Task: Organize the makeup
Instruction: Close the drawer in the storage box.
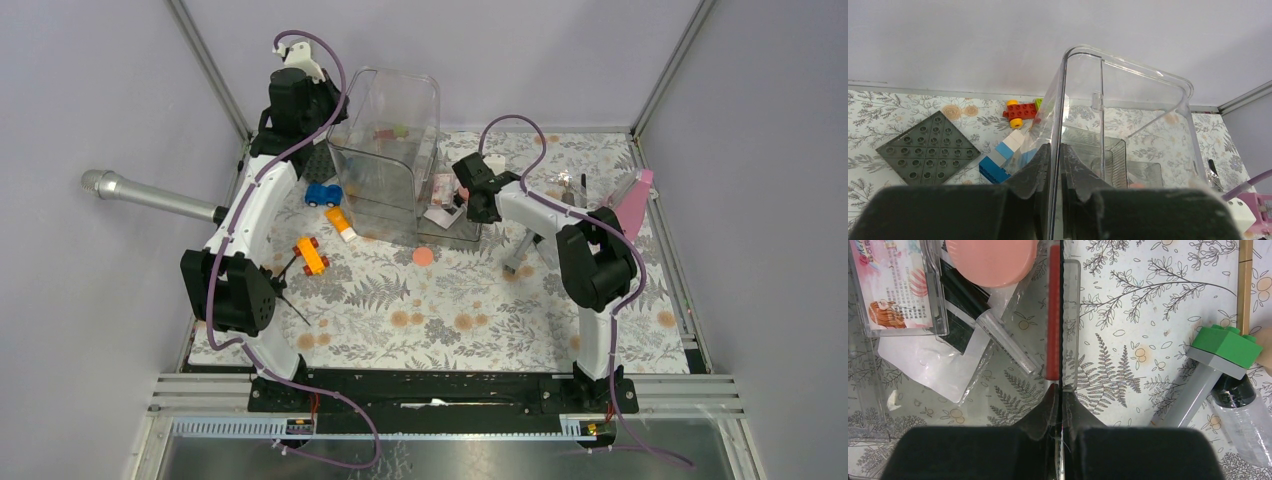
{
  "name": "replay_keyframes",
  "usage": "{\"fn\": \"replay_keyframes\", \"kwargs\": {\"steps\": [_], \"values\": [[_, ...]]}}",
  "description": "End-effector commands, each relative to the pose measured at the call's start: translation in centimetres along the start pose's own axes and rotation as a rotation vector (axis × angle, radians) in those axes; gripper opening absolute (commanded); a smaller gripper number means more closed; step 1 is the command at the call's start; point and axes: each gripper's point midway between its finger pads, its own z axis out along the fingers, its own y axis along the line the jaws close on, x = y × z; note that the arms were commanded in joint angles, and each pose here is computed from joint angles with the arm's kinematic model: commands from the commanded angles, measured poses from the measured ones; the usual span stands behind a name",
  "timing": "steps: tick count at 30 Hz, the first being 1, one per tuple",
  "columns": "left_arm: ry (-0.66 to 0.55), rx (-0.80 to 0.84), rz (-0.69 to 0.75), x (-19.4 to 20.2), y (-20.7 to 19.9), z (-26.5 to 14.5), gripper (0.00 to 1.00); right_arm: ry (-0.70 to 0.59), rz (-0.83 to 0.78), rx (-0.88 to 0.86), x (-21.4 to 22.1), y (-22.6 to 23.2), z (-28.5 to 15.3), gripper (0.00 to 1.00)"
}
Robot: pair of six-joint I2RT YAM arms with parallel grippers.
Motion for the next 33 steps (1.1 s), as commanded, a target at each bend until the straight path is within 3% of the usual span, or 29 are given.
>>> {"fn": "replay_keyframes", "kwargs": {"steps": [1, 13, 26, 30, 33], "values": [[0.128, -0.014, 0.009, 3.9, 0.1, -0.6, 0.0, -0.113, 0.074, -0.112, -3.7, 2.5, -3.7, 0.0], [0.133, 0.001, 0.007, 4.1, -0.4, -0.6, 0.0, -0.082, 0.137, -0.454, -4.2, 9.2, -5.0, 0.0], [0.138, 0.001, 0.005, 4.3, -0.3, -0.5, 0.0, -0.034, 0.231, -0.465, -3.3, 10.4, -3.6, 0.0], [0.138, 0.002, 0.006, 4.3, -0.4, -0.5, 0.0, -0.025, 0.232, -0.521, -3.1, 11.2, -4.0, 0.04], [0.138, -0.004, 0.008, 4.4, -0.3, -0.5, 0.0, -0.026, 0.231, -0.513, -3.0, 10.9, -3.9, 0.12]]}}
